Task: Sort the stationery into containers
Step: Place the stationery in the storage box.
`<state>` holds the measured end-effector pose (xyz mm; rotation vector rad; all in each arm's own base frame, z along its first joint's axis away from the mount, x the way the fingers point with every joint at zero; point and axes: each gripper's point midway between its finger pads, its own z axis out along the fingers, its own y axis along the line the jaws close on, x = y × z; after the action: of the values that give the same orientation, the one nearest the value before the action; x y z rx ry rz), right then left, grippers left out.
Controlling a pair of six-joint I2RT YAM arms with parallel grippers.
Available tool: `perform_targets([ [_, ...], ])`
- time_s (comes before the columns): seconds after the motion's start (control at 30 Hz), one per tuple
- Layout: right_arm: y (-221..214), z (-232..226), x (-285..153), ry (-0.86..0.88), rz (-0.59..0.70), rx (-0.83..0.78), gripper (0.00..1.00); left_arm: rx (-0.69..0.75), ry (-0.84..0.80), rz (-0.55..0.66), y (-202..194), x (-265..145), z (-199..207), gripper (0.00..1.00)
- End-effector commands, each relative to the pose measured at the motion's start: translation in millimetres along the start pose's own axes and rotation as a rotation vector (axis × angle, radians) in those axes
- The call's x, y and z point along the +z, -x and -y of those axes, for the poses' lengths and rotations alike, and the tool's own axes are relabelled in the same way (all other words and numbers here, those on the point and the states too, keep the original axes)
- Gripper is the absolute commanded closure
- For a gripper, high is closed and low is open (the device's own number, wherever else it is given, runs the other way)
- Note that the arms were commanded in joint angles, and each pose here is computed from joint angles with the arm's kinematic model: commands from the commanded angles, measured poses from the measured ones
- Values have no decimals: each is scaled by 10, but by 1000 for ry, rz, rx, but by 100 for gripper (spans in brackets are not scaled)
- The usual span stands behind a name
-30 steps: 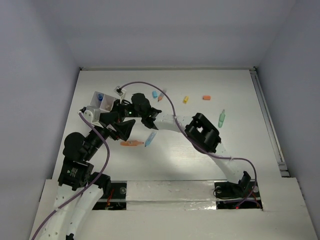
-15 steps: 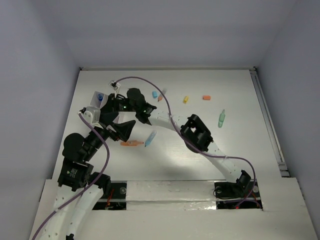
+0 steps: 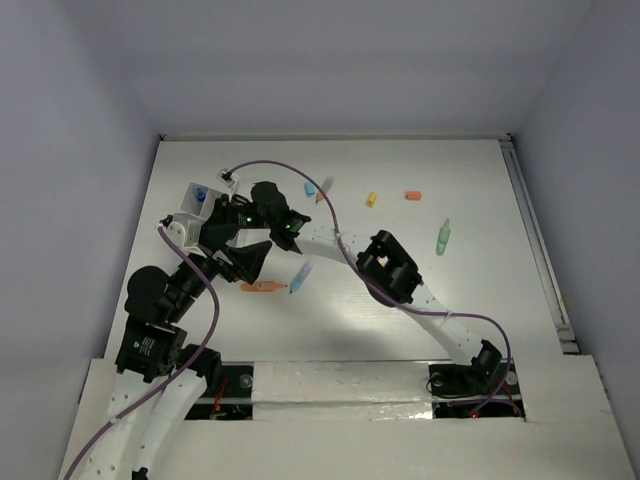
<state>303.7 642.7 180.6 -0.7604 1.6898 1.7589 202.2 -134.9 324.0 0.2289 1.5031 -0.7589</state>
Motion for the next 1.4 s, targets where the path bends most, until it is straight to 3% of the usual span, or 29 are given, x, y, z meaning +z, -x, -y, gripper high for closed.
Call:
perform_targets([
  [0.0, 20, -70, 50, 23, 8, -27, 60, 34, -30, 65, 213, -11, 84, 1],
  [0.13, 6, -57, 34, 15, 9, -28, 53, 41, -37, 84, 262, -7, 101, 1],
  [0.97, 393, -367, -301, -106, 68, -199, 45, 39, -30, 86, 263, -8, 88, 1],
  [1.1, 673, -207, -719, -216, 115, -222, 50, 38, -23, 86, 260, -7, 76, 1],
  [1.3, 1063, 223, -1884, -484, 193, -172, 66, 31, -20, 77, 230, 6, 68, 1],
  [1.37, 1132, 278, -2260, -589, 216, -169, 68, 28, -16, 72, 219, 18, 57, 1],
])
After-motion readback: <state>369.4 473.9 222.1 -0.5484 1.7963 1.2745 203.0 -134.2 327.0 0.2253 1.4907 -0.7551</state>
